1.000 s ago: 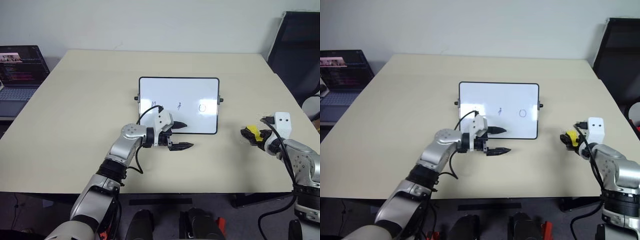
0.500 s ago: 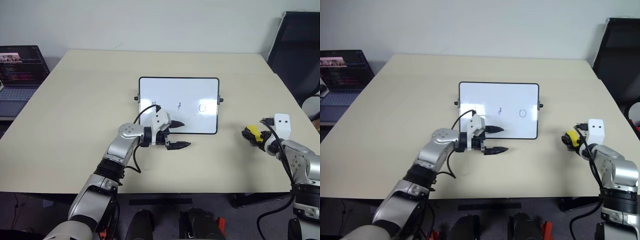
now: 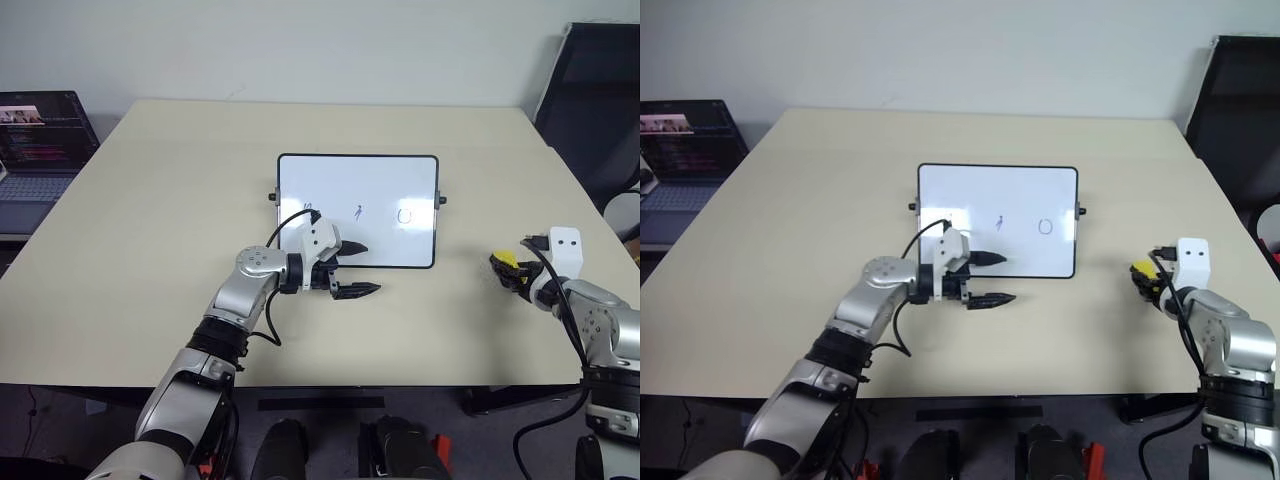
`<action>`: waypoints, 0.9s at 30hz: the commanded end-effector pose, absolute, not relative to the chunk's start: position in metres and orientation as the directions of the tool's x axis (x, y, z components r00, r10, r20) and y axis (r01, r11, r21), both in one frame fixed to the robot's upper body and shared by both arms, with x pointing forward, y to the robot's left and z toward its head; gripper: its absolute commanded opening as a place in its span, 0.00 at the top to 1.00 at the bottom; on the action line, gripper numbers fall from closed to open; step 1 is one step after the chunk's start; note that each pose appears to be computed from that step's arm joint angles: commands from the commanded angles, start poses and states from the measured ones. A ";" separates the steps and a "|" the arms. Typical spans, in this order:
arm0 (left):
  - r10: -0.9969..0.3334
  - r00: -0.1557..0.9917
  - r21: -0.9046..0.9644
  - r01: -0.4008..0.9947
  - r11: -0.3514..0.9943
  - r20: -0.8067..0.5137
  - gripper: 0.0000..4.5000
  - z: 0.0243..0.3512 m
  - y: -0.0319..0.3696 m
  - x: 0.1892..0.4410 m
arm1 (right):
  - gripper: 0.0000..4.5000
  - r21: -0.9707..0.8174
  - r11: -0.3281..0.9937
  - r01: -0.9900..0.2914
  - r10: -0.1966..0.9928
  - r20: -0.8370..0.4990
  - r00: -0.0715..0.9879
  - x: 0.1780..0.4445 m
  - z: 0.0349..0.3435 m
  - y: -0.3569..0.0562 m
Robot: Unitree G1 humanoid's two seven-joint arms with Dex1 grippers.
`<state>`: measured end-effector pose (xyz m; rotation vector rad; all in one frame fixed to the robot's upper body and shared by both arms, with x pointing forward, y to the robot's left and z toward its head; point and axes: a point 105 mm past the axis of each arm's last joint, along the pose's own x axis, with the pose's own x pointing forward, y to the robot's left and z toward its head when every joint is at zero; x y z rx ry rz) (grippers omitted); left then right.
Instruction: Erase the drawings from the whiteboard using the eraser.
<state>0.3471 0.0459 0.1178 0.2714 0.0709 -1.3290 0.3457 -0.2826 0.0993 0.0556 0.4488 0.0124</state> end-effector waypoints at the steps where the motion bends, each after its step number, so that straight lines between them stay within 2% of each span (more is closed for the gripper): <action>1: -0.951 0.255 0.207 0.954 0.218 -0.175 0.00 0.136 0.047 0.351 | 0.71 0.041 0.999 0.009 0.008 -0.390 0.921 0.350 0.113 -0.287; 2: -0.951 0.255 0.208 0.954 0.218 -0.175 0.00 0.136 0.047 0.350 | 0.79 0.041 0.999 0.009 0.007 -0.389 0.921 0.350 0.113 -0.287; 4: -0.951 0.256 0.207 0.954 0.218 -0.176 0.00 0.136 0.047 0.350 | 0.85 0.041 0.999 0.011 0.006 -0.390 0.921 0.350 0.113 -0.287; 15: -0.951 0.256 0.210 0.953 0.219 -0.172 0.00 0.137 0.045 0.352 | 0.85 0.034 0.999 0.021 -0.006 -0.383 0.924 0.351 0.115 -0.291; 19: -0.951 0.263 0.220 0.949 0.226 -0.159 0.00 0.142 0.045 0.352 | 0.85 -0.020 1.000 0.018 -0.023 -0.352 0.936 0.350 0.124 -0.293; 22: -0.946 0.302 0.237 0.934 0.268 -0.120 0.00 0.154 0.043 0.356 | 0.85 -0.126 0.991 -0.050 0.009 -0.305 0.952 0.351 0.138 -0.281; 27: -0.882 0.465 0.264 0.863 0.432 -0.077 0.00 0.160 0.045 0.373 | 0.85 -0.215 0.968 -0.126 0.082 -0.201 0.976 0.356 0.161 -0.251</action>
